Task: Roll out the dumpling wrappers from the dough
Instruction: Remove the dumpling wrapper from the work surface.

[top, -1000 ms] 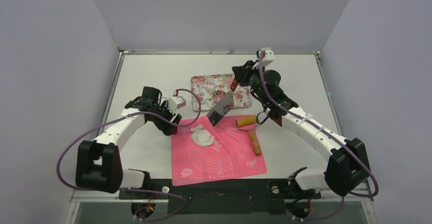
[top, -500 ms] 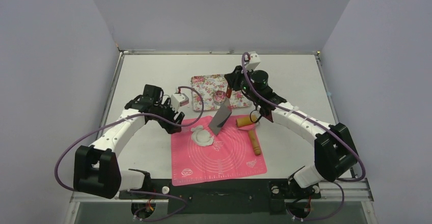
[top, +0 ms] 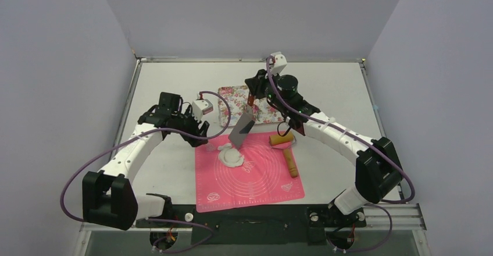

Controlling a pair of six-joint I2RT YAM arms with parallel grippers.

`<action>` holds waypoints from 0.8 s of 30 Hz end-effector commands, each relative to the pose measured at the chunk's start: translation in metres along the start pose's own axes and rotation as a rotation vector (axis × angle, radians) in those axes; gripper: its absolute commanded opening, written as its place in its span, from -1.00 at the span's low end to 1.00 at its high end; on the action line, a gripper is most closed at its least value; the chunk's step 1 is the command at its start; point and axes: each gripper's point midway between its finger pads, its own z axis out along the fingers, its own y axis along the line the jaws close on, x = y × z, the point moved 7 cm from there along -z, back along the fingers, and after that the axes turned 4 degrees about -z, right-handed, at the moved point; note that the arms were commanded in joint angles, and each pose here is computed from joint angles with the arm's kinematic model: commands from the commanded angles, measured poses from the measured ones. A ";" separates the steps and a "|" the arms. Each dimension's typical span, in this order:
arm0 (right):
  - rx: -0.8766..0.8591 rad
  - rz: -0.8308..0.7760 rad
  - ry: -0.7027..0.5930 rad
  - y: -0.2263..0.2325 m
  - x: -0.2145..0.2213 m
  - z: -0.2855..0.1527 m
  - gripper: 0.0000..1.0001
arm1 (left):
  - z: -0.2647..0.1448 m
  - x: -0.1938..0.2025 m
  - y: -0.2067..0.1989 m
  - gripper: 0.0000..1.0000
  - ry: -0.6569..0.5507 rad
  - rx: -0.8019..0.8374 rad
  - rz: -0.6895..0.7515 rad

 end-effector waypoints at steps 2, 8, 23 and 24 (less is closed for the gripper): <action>-0.027 -0.005 -0.102 0.016 -0.035 0.005 -1.00 | -0.007 -0.010 0.001 0.24 -0.064 -0.012 0.016; 0.001 -0.023 -0.080 0.015 -0.032 0.010 -1.00 | -0.009 -0.009 0.000 0.23 -0.062 -0.017 0.016; -0.012 -0.022 -0.015 0.025 -0.012 0.025 -1.00 | -0.010 -0.007 0.001 0.24 -0.059 -0.020 0.016; -0.015 -0.023 -0.016 0.027 -0.013 0.026 -1.00 | -0.010 -0.007 0.000 0.23 -0.057 -0.019 0.015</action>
